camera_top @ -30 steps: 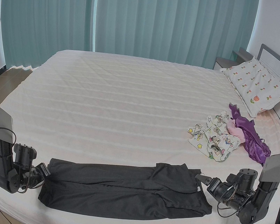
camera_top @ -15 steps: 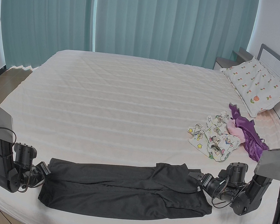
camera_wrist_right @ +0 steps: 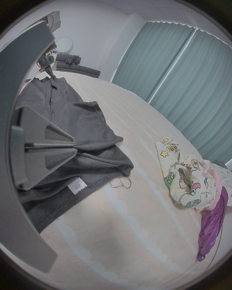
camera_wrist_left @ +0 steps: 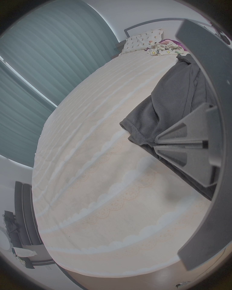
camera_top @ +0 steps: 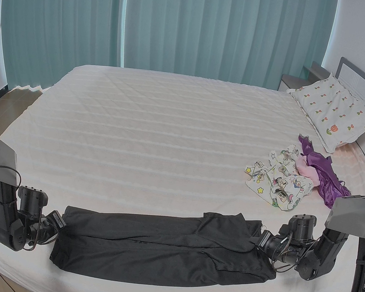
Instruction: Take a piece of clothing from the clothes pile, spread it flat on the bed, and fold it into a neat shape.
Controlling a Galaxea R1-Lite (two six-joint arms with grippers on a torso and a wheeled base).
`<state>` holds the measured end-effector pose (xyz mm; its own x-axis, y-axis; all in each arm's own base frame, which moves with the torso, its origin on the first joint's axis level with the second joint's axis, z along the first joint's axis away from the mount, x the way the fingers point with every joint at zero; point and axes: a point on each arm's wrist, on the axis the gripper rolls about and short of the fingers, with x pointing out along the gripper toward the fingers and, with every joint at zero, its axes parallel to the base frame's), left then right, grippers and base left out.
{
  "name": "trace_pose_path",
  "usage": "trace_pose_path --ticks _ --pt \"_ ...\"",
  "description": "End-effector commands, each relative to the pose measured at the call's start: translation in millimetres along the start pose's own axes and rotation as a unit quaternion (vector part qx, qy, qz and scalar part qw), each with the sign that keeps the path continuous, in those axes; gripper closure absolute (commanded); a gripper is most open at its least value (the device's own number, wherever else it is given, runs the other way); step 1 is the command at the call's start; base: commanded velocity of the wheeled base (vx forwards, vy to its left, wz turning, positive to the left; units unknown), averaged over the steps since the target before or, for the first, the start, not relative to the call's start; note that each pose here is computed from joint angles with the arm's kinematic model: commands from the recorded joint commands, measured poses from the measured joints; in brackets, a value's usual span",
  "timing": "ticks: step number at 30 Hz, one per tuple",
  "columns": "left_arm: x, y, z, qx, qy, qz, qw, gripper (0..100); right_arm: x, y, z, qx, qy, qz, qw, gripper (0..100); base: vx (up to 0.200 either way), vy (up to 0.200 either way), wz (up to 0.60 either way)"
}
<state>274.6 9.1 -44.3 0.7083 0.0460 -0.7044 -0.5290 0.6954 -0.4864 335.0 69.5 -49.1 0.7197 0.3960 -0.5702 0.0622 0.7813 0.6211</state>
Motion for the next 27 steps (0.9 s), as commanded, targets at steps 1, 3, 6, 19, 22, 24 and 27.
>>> trace_pose_path --ticks 1,3,6,19,22,24,27 --pt "1.3 -0.2 1.7 -0.002 -0.003 -0.001 1.0 100 -8.8 -4.1 7.0 0.007 -0.012 -0.005 0.9999 100 0.0 0.0 0.0" --pt "1.5 -0.1 2.3 -0.002 -0.004 -0.001 1.0 100 -10.7 -6.2 8.7 0.01 -0.015 -0.008 0.9998 100 0.0 0.0 0.0" --pt "1.4 -0.2 5.4 -0.006 -0.01 -0.003 0.9999 100 -13.0 -12.4 13.6 0.016 -0.022 -0.013 0.9995 100 0.0 0.0 0.0" --pt "4.8 3.0 6.7 -0.005 -0.015 0.004 0.9999 100 -14.3 -17.2 9.2 0.016 -0.016 -0.02 0.9995 100 0.0 0.0 0.0" --pt "3.6 4.2 4.1 0.007 -0.01 0.007 0.9999 100 -16.5 -20.2 3.0 -0.002 -0.004 -0.028 0.9996 100 0.0 0.0 0.0" --pt "3.6 4.4 3.3 0.011 -0.008 0.007 0.9999 100 -16.1 -21.7 2.0 -0.006 -0.002 -0.03 0.9995 0 0.0 0.0 0.0" --pt "1.0 6.3 0.2 0.026 -0.002 0.012 0.9996 0 -14.3 -24.3 -3.1 -0.02 0.006 -0.035 0.9992 0 0.0 0.0 0.0"
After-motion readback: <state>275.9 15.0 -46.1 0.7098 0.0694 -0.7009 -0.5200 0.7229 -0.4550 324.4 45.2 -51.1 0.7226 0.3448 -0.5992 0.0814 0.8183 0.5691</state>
